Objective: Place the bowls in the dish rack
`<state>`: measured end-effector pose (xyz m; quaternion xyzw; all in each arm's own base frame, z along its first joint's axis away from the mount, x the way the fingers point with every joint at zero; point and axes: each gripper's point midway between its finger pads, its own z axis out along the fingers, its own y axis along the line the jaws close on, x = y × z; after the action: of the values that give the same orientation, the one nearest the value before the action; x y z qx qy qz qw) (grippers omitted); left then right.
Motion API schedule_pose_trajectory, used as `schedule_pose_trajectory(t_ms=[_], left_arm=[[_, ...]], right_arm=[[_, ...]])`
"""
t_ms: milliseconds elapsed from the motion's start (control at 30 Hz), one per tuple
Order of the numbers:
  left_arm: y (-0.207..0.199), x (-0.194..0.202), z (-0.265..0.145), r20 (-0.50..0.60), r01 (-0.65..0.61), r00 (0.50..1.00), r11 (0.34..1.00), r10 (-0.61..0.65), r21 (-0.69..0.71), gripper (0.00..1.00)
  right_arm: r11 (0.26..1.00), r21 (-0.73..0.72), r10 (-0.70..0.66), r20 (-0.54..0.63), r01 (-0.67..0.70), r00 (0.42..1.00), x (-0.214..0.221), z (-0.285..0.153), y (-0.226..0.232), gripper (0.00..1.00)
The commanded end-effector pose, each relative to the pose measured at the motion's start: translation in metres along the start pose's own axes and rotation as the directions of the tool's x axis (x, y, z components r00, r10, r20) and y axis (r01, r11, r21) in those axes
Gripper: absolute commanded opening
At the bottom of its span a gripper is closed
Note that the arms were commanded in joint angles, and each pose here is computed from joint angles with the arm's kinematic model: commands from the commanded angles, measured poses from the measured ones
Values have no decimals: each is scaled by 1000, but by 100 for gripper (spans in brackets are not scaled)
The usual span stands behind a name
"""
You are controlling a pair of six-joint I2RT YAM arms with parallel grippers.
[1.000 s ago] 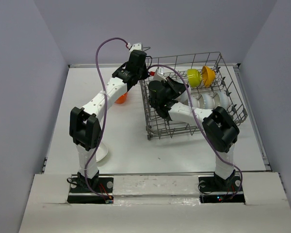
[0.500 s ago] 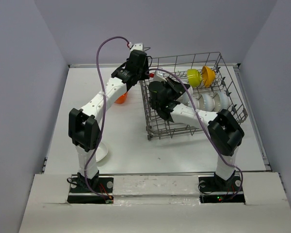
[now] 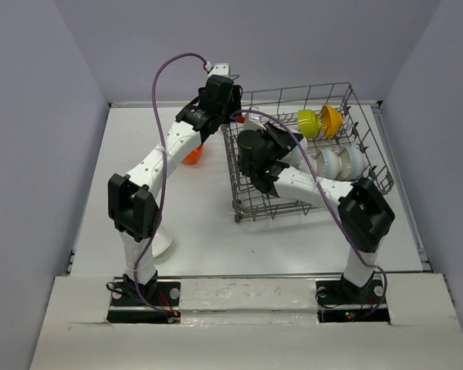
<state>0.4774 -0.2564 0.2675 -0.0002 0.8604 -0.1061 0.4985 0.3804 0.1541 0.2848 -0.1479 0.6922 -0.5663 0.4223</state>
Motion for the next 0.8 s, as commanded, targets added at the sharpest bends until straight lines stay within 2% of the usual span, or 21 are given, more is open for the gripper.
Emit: schedule_pose_trajectory(t_ms=[0,200,533,767], left_arm=[[-30,-53,-39,140,30,989,994,-45,108,74],[-25,-68,-47,176,30,983,995,-47,97,79],[-6,-110,-72,244,75,965,991,-100,109,83],[-3,-118,-81,258,83,960,989,-113,126,84]], right_arm=[[999,-14,30,34,-30,999,-5,-28,-11,1],[999,-33,19,76,-17,997,-9,-44,-2,1],[999,-33,-7,81,10,997,-4,-44,5,1],[1000,-24,-3,58,4,998,2,-31,0,1]])
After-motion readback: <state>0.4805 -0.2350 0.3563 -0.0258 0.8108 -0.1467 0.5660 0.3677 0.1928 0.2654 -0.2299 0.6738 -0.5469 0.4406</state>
